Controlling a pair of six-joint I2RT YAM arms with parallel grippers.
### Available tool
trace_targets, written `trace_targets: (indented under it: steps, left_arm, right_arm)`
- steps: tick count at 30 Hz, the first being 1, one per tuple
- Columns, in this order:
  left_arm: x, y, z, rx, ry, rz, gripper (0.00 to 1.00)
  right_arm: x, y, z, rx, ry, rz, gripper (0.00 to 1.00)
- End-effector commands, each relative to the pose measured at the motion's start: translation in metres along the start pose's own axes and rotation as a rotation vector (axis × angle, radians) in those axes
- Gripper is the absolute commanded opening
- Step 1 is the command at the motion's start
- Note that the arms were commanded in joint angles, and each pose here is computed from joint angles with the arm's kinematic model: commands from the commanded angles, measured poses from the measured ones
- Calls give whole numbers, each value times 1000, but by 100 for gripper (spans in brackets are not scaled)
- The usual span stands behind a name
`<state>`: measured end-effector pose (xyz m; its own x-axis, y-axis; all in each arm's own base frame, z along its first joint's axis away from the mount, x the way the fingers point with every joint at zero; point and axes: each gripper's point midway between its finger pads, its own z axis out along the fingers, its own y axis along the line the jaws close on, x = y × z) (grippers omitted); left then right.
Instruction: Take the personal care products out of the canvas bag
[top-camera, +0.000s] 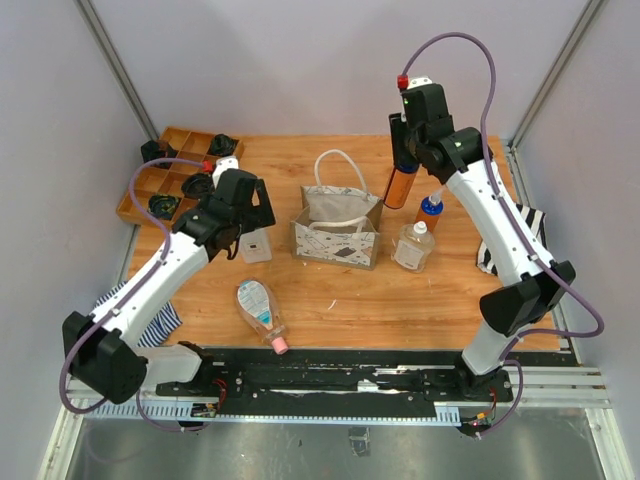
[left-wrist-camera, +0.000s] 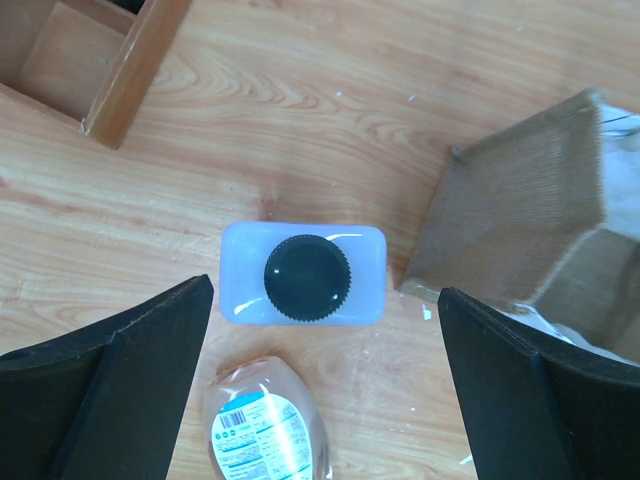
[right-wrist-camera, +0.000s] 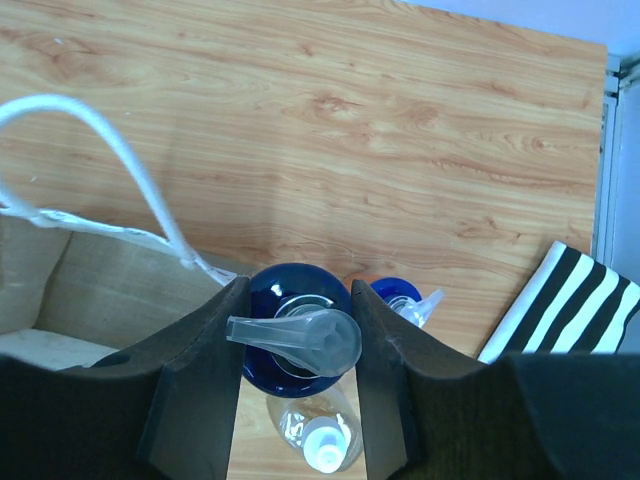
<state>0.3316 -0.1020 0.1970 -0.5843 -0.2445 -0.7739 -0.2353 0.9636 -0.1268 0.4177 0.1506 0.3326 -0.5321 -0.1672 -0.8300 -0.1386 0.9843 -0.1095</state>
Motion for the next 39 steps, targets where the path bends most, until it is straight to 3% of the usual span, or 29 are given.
trace_targets:
  steps: [1,7,13,17,24,27,31,33,39]
  left_arm:
    - [-34,-9,-32,88,-81,-57,100]
    - [-44,-17,-66,217,-106,-95,96]
    - [-36,-23,-88,308,-62,-120,93]
    - [-22,-31,-99,380,-18,-137,88]
    - [27,-38,-105,381,108,-98,88]
    - [54,-35,-103,359,173,-95,86]
    - [89,-30,-102,340,256,-112,81]
    - [105,-27,-102,321,291,-108,79]
    - [143,-27,-111,292,360,-61,78]
  right_arm:
    - [-12,-11,14,19,-57,44,8]
    - [-8,-23,35,53,-31,41,9]
    - [31,-15,74,63,70,32,9]
    - [70,-10,95,71,146,35,8]
    - [115,-4,117,83,238,23,12]
    - [127,1,120,79,260,13,18]
    - [135,3,115,82,271,6,44]
    - [136,2,111,83,269,5,51]
    - [134,2,93,70,245,12,60]
